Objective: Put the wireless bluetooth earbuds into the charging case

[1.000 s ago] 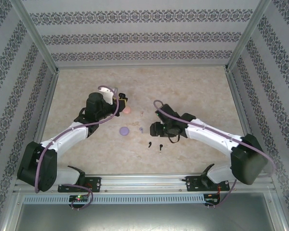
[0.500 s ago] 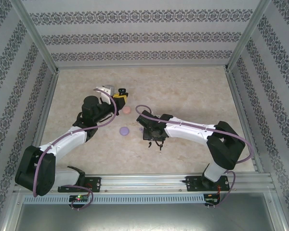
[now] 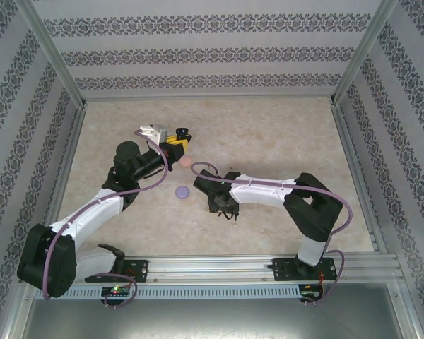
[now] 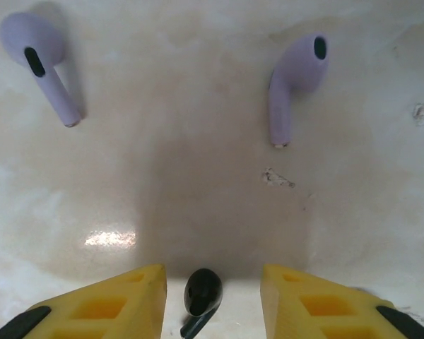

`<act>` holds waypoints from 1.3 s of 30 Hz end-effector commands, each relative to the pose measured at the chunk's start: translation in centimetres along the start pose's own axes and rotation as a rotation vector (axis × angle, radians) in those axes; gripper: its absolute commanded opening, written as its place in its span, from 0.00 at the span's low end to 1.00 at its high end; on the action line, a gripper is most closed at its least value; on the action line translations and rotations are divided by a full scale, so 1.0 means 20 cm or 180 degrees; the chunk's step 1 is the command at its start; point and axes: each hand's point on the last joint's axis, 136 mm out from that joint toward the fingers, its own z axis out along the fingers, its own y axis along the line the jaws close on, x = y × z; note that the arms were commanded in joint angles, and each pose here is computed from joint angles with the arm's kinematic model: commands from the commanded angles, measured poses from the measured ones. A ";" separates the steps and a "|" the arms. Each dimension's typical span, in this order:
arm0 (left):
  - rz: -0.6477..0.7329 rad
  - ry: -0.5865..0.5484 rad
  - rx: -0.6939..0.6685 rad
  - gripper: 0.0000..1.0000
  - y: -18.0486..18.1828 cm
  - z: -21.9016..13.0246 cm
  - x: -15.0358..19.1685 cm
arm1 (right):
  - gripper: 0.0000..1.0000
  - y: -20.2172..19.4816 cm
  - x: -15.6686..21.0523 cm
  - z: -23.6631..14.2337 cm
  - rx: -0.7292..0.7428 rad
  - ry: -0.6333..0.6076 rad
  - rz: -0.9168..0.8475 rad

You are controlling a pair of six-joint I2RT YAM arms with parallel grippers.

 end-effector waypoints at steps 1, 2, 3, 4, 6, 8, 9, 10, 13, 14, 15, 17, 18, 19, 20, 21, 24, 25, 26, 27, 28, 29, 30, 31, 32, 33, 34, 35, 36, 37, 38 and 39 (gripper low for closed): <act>0.0192 -0.0266 0.0090 0.00 -0.05 -0.02 -0.14 | 0.39 0.00 -0.01 0.01 0.0076 -0.0062 0.0019; 0.0183 -0.0265 0.0091 0.00 -0.05 -0.02 -0.14 | 0.39 0.00 -0.01 0.01 0.0084 -0.0063 0.0016; 0.0171 -0.0260 0.0092 0.00 -0.05 -0.02 -0.14 | 0.38 0.01 -0.01 0.02 0.0080 -0.0062 0.0018; 0.0167 -0.0262 0.0094 0.00 -0.05 -0.02 -0.14 | 0.38 0.01 -0.01 0.02 0.0083 -0.0059 0.0016; 0.0142 -0.0265 0.0096 0.00 -0.05 -0.02 -0.13 | 0.37 0.02 -0.01 0.03 0.0082 -0.0052 0.0014; 0.0125 -0.0260 0.0089 0.00 -0.04 -0.02 -0.13 | 0.35 0.01 -0.01 0.05 0.0102 -0.0037 0.0013; 0.0116 -0.0257 0.0091 0.00 -0.04 -0.02 -0.13 | 0.35 0.01 -0.01 0.05 0.0103 -0.0030 0.0012; 0.0113 -0.0255 0.0099 0.00 -0.05 -0.02 -0.13 | 0.34 0.02 0.00 0.05 0.0104 -0.0023 0.0010; 0.0103 -0.0251 0.0088 0.00 -0.04 -0.02 -0.12 | 0.33 0.02 0.00 0.06 0.0099 -0.0023 0.0009; 0.0100 -0.0245 0.0088 0.00 -0.04 -0.02 -0.12 | 0.33 0.02 0.00 0.06 0.0095 -0.0023 0.0002; 0.0098 -0.0239 0.0087 0.00 -0.04 -0.01 -0.12 | 0.33 0.02 0.01 0.06 0.0099 -0.0022 0.0001; 0.0088 -0.0227 0.0085 0.00 -0.03 -0.01 -0.11 | 0.32 0.02 0.01 0.05 0.0098 -0.0021 0.0003; 0.0082 -0.0233 0.0088 0.00 -0.04 -0.01 -0.11 | 0.32 0.02 0.02 0.05 0.0097 -0.0017 -0.0007; 0.0076 -0.0232 0.0088 0.00 -0.03 0.00 -0.11 | 0.31 0.02 0.02 0.06 0.0098 -0.0014 -0.0007; 0.0069 -0.0230 0.0084 0.00 -0.03 0.00 -0.11 | 0.30 0.02 0.02 0.06 0.0098 -0.0013 -0.0007; 0.0058 -0.0224 0.0086 0.00 -0.03 0.00 -0.11 | 0.30 0.02 0.03 0.06 0.0109 -0.0015 -0.0017; 0.0038 -0.0213 0.0081 0.00 -0.02 0.01 -0.10 | 0.27 0.02 0.03 0.05 0.0104 -0.0018 -0.0021; 0.0027 -0.0210 0.0083 0.00 -0.02 0.01 -0.10 | 0.26 0.03 0.03 0.05 0.0100 -0.0022 -0.0022; 0.0023 -0.0213 0.0088 0.00 -0.02 0.01 -0.10 | 0.25 0.03 0.03 0.06 0.0101 -0.0020 -0.0026; 0.0018 -0.0206 0.0083 0.00 -0.02 0.02 -0.09 | 0.24 0.03 0.04 0.06 0.0096 -0.0020 -0.0023; 0.0015 -0.0205 0.0080 0.00 -0.02 0.02 -0.09 | 0.22 0.03 0.04 0.06 0.0098 -0.0018 -0.0024; 0.0011 -0.0209 0.0086 0.00 -0.02 0.02 -0.09 | 0.21 0.03 0.04 0.06 0.0105 -0.0022 -0.0027; 0.0011 -0.0208 0.0078 0.00 -0.02 0.02 -0.09 | 0.20 0.03 0.04 0.06 0.0103 -0.0031 -0.0030; 0.0001 -0.0201 0.0078 0.00 -0.02 0.02 -0.09 | 0.18 0.03 0.04 0.06 0.0099 -0.0037 -0.0029; -0.0001 -0.0204 0.0079 0.00 -0.02 0.02 -0.09 | 0.17 0.03 0.04 0.06 0.0102 -0.0042 -0.0030; -0.0004 -0.0195 0.0083 0.00 -0.02 0.02 -0.08 | 0.15 0.02 0.03 0.05 0.0102 -0.0057 -0.0033; -0.0013 -0.0191 0.0094 0.00 -0.02 0.02 -0.08 | 0.13 0.02 0.03 0.05 0.0100 -0.0072 -0.0040; -0.0014 -0.0187 0.0103 0.00 -0.02 0.02 -0.08 | 0.12 0.02 0.02 0.05 0.0111 -0.0093 -0.0043; -0.0025 -0.0184 0.0106 0.00 -0.02 0.02 -0.07 | 0.12 0.01 0.02 0.04 0.0111 -0.0119 -0.0041; -0.0031 -0.0172 0.0110 0.00 -0.02 0.02 -0.06 | 0.12 0.01 0.01 0.02 0.0109 -0.0159 -0.0054; -0.0036 -0.0170 0.0117 0.00 -0.02 0.01 -0.06 | 0.12 0.00 0.00 0.01 0.0112 -0.0193 -0.0057; -0.0040 -0.0173 0.0121 0.00 -0.03 0.01 -0.06 | 0.11 0.00 -0.02 -0.01 0.0099 -0.0242 -0.0058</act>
